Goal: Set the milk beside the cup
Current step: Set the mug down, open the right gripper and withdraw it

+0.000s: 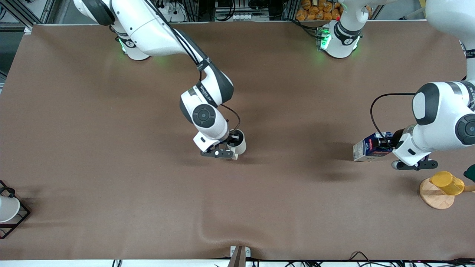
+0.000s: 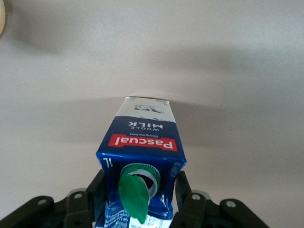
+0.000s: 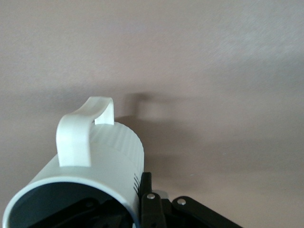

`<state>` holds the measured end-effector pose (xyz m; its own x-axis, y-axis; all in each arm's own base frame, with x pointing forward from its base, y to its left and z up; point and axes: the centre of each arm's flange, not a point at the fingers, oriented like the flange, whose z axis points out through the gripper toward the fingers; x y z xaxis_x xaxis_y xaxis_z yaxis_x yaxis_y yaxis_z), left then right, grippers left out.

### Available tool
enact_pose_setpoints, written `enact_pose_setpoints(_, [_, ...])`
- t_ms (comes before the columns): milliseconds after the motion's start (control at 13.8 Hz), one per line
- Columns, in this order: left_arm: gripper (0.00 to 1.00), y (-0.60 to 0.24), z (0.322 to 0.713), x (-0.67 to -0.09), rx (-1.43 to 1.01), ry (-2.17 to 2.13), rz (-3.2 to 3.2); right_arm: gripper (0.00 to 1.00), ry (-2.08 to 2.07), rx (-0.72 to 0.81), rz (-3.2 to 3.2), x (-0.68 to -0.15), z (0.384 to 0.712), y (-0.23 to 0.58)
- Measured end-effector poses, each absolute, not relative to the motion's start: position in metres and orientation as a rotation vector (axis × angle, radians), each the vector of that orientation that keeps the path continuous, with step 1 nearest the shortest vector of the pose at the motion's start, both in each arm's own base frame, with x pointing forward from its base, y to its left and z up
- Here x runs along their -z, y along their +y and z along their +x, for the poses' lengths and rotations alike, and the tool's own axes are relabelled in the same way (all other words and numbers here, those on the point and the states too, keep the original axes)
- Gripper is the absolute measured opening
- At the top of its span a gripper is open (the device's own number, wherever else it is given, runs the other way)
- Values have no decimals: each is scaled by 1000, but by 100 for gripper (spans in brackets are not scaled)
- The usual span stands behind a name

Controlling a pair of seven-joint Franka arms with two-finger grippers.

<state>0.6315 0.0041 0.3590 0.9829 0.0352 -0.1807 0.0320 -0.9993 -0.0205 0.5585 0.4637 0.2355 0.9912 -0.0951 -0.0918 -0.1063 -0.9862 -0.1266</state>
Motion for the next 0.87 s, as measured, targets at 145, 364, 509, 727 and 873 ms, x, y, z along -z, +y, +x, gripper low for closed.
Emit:
enact_pose_setpoints(145, [65, -3, 632, -363, -275, -34, -3115, 7, 153, -108, -2994, -235, 551, 476])
enact_pose_setpoints(364, [64, -9, 631, -365, -276, -18, -3117, 33, 164, -89, -2987, -241, 554, 478])
enact_pose_setpoints(509, [63, -10, 630, -365, -288, -18, -3116, 54, 180, -73, -2982, -249, 562, 474])
enact_pose_setpoints(727, [62, -10, 629, -364, -303, -18, -3114, 85, 211, -122, -3002, -276, 574, 459])
enact_pose_setpoints(873, [61, -10, 629, -364, -306, -18, -3113, 100, 250, -187, -3018, -314, 590, 436])
